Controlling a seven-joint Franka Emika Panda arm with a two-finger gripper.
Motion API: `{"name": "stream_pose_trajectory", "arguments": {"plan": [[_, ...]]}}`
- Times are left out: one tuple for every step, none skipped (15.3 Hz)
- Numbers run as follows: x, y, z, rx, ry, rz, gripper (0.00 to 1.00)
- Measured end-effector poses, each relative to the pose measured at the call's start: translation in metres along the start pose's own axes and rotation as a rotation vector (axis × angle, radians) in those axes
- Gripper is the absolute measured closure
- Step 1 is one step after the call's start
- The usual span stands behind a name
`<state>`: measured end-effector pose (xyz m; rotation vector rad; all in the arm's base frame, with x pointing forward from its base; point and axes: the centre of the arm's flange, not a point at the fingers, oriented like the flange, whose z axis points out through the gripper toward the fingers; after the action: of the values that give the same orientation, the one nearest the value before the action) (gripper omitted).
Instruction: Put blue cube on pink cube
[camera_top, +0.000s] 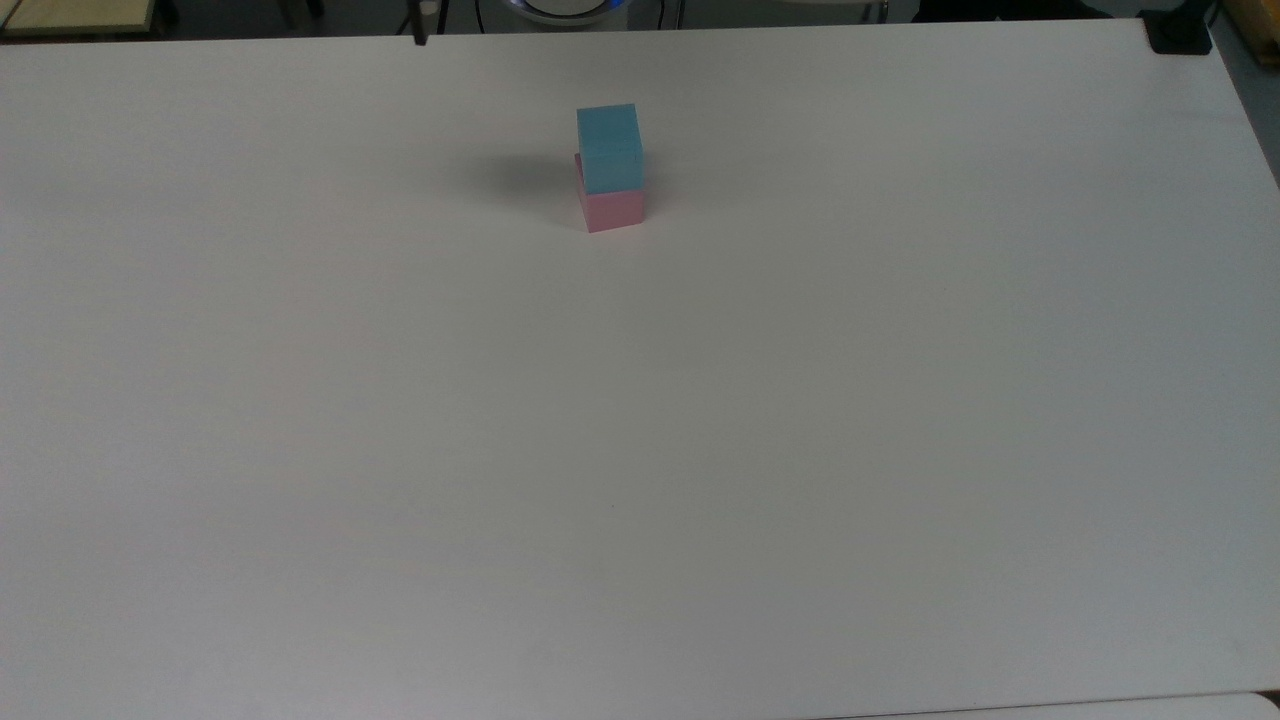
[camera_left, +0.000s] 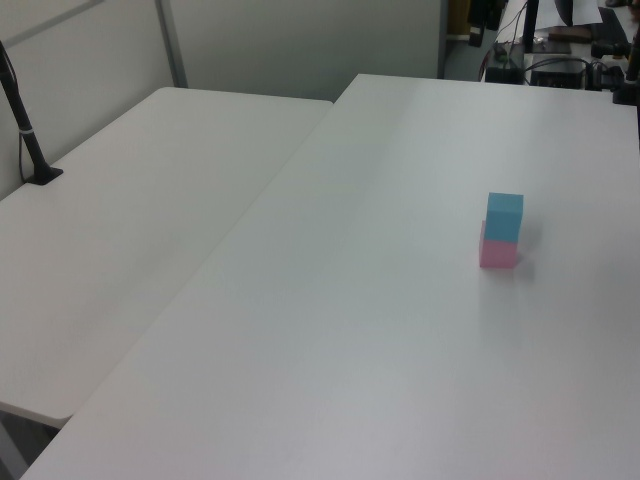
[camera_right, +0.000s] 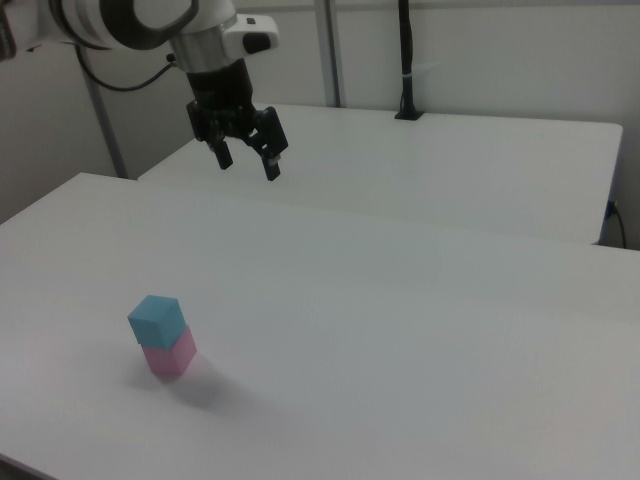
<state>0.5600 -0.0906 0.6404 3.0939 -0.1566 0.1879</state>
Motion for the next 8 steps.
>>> {"name": "stream_pose_trajectory", "arguments": {"plan": [[0.0035, 0.0028, -0.0027, -0.001, 0.008, 0.007, 0.0], [0.005, 0.002, -0.0056, -0.003, 0.015, 0.01, 0.0], [0.0052, 0.0005, -0.0069, -0.003, 0.018, 0.012, 0.0], [0.0053, 0.0011, -0.0074, -0.003, 0.019, 0.018, 0.0], [0.0054, 0.0032, -0.0075, -0.004, 0.021, 0.026, 0.0], [0.0062, 0.0058, -0.0081, -0.005, 0.029, 0.032, 0.0], [0.0077, 0.0077, -0.0088, -0.007, 0.042, 0.037, 0.0], [0.0089, 0.0087, -0.0083, -0.007, 0.048, 0.038, 0.0]]}}
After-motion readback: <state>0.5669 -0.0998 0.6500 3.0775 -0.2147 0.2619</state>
